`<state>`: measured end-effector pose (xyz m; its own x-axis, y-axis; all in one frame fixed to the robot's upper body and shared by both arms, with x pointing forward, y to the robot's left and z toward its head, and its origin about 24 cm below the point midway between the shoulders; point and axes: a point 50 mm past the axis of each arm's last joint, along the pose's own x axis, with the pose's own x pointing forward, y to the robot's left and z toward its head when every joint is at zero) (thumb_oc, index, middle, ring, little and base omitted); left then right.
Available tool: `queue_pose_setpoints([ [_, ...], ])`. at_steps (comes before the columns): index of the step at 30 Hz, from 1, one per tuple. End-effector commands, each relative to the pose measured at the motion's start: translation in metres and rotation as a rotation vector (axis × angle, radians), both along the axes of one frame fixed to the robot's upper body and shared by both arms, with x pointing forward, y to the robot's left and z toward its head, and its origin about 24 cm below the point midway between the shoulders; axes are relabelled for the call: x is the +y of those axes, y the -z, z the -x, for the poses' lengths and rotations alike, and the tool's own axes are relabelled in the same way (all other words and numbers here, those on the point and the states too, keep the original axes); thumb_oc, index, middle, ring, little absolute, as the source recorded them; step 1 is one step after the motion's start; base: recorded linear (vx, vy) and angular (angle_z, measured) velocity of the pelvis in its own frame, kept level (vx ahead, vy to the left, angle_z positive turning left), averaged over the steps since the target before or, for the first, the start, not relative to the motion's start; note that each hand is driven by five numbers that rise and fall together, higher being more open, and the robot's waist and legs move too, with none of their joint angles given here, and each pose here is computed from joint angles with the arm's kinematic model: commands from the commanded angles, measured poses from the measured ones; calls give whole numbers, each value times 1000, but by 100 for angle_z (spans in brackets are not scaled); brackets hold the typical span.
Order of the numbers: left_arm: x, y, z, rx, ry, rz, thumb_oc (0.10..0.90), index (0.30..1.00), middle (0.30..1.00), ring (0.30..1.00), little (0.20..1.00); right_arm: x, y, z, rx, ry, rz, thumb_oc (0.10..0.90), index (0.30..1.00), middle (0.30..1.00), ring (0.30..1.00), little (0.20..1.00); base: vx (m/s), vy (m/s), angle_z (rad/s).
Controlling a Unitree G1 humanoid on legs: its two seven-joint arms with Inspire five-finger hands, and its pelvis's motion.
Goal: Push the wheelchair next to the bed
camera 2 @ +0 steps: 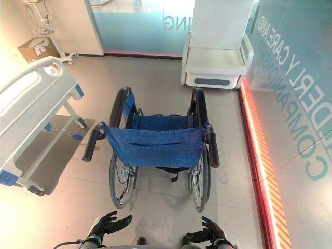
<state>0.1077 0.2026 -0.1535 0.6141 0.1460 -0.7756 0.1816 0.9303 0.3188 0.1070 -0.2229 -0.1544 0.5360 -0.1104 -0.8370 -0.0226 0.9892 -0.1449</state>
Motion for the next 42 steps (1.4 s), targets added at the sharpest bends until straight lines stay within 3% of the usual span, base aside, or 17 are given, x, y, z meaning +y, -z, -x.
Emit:
queue_pose_setpoints([
  [1, -18, -12, -31, -171, 3, 65, 800, 900, 900, 900, 900, 1, -15, -39, -181, 58, -4, 800, 900, 900, 900, 900, 0, 0, 0],
  [7, -24, -10, -28, -154, -39, 179, 800, 900, 900, 900, 900, 4, -10, -32, -138, 160, -147, 800, 900, 900, 900, 900, 1, 2, 1],
  [9, -18, -11, -28, -170, -117, 197, 800, 900, 900, 900, 900, 5, -8, -28, -115, 211, -242, 800, 900, 900, 900, 900, 46, -10, 1],
  [13, 10, -16, -32, -204, -350, 221, 800, 900, 900, 900, 900, -12, -20, -45, -248, 330, -267, 800, 900, 900, 900, 900, 65, -50, 1],
  [18, 60, -36, -49, -355, -674, 212, 800, 900, 900, 900, 900, -59, -56, -82, -467, 570, -242, 800, 900, 900, 900, 900, 19, -45, 2],
  [25, 113, -96, -98, -640, -693, 64, 800, 900, 900, 900, 900, -142, -135, -121, -746, 710, -104, 800, 900, 900, 900, 900, 6, 2, 1],
  [28, 129, -126, -114, -789, -737, 73, 800, 900, 900, 900, 900, -156, -176, -140, -894, 694, -69, 800, 900, 900, 900, 900, 0, 0, 0],
  [36, 135, -203, -152, -1155, -716, 45, 800, 900, 900, 900, 900, -135, -273, -190, -1263, 631, 11, 800, 900, 900, 900, 900, -20, 2, 0],
  [42, 109, -260, -178, -1380, -454, 39, 800, 900, 900, 900, 900, -93, -319, -207, -1446, 415, 14, 800, 900, 900, 900, 900, -1, -1, 1],
])
